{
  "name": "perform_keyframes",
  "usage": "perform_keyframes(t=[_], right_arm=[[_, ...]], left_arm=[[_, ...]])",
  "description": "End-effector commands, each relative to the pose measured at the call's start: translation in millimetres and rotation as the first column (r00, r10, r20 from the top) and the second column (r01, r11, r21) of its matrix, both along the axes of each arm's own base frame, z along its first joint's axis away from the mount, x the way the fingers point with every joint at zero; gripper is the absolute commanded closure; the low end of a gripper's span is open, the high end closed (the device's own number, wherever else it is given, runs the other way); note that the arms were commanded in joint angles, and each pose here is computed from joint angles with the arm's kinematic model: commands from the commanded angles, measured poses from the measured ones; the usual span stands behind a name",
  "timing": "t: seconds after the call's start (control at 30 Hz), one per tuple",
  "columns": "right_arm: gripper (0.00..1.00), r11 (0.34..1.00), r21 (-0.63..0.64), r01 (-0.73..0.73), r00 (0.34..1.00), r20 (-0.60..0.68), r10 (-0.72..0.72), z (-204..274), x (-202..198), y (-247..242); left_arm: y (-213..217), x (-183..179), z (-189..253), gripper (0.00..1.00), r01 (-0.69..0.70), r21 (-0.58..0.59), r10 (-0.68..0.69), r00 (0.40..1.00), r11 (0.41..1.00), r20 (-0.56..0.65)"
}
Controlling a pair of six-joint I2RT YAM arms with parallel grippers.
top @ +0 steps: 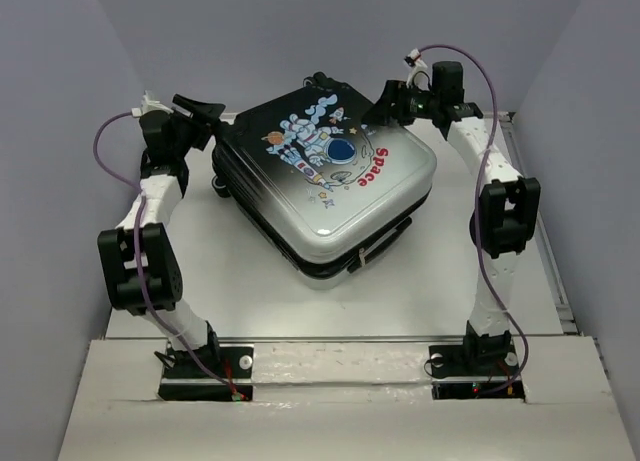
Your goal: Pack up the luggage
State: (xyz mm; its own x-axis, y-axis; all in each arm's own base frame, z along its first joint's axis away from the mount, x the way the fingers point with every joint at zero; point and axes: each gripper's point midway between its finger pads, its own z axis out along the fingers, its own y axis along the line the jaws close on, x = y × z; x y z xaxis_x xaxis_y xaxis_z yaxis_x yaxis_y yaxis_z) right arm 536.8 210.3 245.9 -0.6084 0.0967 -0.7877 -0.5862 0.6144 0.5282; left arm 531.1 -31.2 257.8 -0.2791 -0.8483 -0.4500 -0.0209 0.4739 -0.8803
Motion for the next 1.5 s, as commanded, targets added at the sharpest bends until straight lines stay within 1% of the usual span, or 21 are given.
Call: perform_keyframes(t=[0.0,0.1,0.27,0.4,0.53,0.73,0.8,0.83,0.87,0.9,0.93,0.97,1.0,1.03,1.07,1.1,1.13,1.17,1.33,1.4,1.47], right_arm=[[0.04,0.985,0.068,-0.156,0.982,-0.102,0.162,1,-26,53],[0.02,0.986,0.088,-0.14,0.986,-0.084,0.147,22,-15,56],[0.0,0.992,0.09,-0.093,0.995,-0.022,0.095,65,-18,51],[0.0,0.994,0.088,-0.061,0.998,0.031,0.058,100,-26,45],[0.0,0.998,0.059,-0.024,0.996,0.086,0.019,135,-38,35],[0.0,0.999,0.027,0.029,0.961,0.274,-0.035,206,-88,11],[0.0,0.999,0.013,0.052,0.962,0.267,-0.053,194,-100,5],[0.01,0.998,0.036,0.05,0.94,0.337,-0.06,223,-135,-3],[0.09,0.998,0.039,0.055,0.953,0.296,-0.064,186,-138,-1],[0.19,0.997,0.053,0.05,0.95,0.305,-0.064,180,-154,2],[0.33,0.995,0.086,0.045,0.926,0.371,-0.074,186,-167,3],[0.61,0.995,0.09,0.046,0.937,0.343,-0.074,157,-199,-3],[0.73,0.993,0.098,0.066,0.938,0.333,-0.095,144,-211,-5],[0.82,0.992,0.115,0.052,0.936,0.341,-0.088,135,-226,-1],[0.91,0.993,0.111,0.039,0.951,0.3,-0.071,101,-251,-2],[0.93,0.994,0.105,0.024,0.954,0.294,-0.054,87,-263,0],[0.93,0.995,0.095,0.029,0.959,0.278,-0.054,71,-271,0],[0.93,0.996,0.085,0.018,0.967,0.253,-0.039,55,-283,3],[0.93,0.998,0.053,0.037,0.99,0.135,-0.044,-19,-322,-10],[0.71,0.998,0.061,0.035,0.994,0.096,-0.041,-34,-329,-9],[0.51,0.997,0.061,0.046,0.997,0.061,-0.05,-54,-331,-10]], left_arm=[[-29,-58,129,0.94,0.065,0.049,-0.078,0.936,0.997,0.344],[-30,-76,124,0.94,0.063,0.056,-0.077,0.95,0.996,0.304],[-20,-97,74,0.94,0.003,0.088,-0.019,0.985,0.996,0.171],[-23,-100,28,0.94,0.022,0.048,-0.026,0.996,0.999,0.081],[-20,-92,6,0.94,0.004,0.043,-0.005,0.999,0.999,0.039],[-15,-75,-19,0.94,-0.01,0.05,0.011,1.0,0.999,-0.019],[-13,-66,-24,0.94,-0.015,0.052,0.017,0.999,0.999,-0.032],[-12,-62,-25,0.94,-0.013,0.055,0.015,0.999,0.998,-0.033],[-12,-56,-24,0.94,-0.01,0.052,0.012,0.999,0.999,-0.035],[-13,-54,-24,0.94,-0.011,0.051,0.012,0.999,0.999,-0.035],[-12,-53,-25,0.88,-0.014,0.049,0.016,0.999,0.999,-0.04],[-9,-52,-25,0.82,-0.029,0.051,0.031,0.999,0.998,-0.042],[-8,-54,-21,0.72,-0.036,0.058,0.038,0.999,0.998,-0.034],[-3,-55,-24,0.45,-0.061,0.075,0.064,0.997,0.995,-0.039],[-2,-60,-18,0.33,-0.076,0.079,0.078,0.997,0.994,-0.027],[1,-62,-13,0.14,-0.091,0.081,0.093,0.995,0.993,-0.02],[3,-65,-10,0.05,-0.104,0.089,0.106,0.994,0.991,-0.013],[10,-68,-7,0.01,-0.142,0.103,0.145,0.989,0.984,-0.014],[35,-103,61,0.01,-0.286,0.209,0.268,0.957,0.935,0.111],[44,-126,84,0.01,-0.333,0.279,0.3,0.941,0.901,0.155],[42,-141,77,0.01,-0.302,0.34,0.275,0.953,0.89,0.125]])
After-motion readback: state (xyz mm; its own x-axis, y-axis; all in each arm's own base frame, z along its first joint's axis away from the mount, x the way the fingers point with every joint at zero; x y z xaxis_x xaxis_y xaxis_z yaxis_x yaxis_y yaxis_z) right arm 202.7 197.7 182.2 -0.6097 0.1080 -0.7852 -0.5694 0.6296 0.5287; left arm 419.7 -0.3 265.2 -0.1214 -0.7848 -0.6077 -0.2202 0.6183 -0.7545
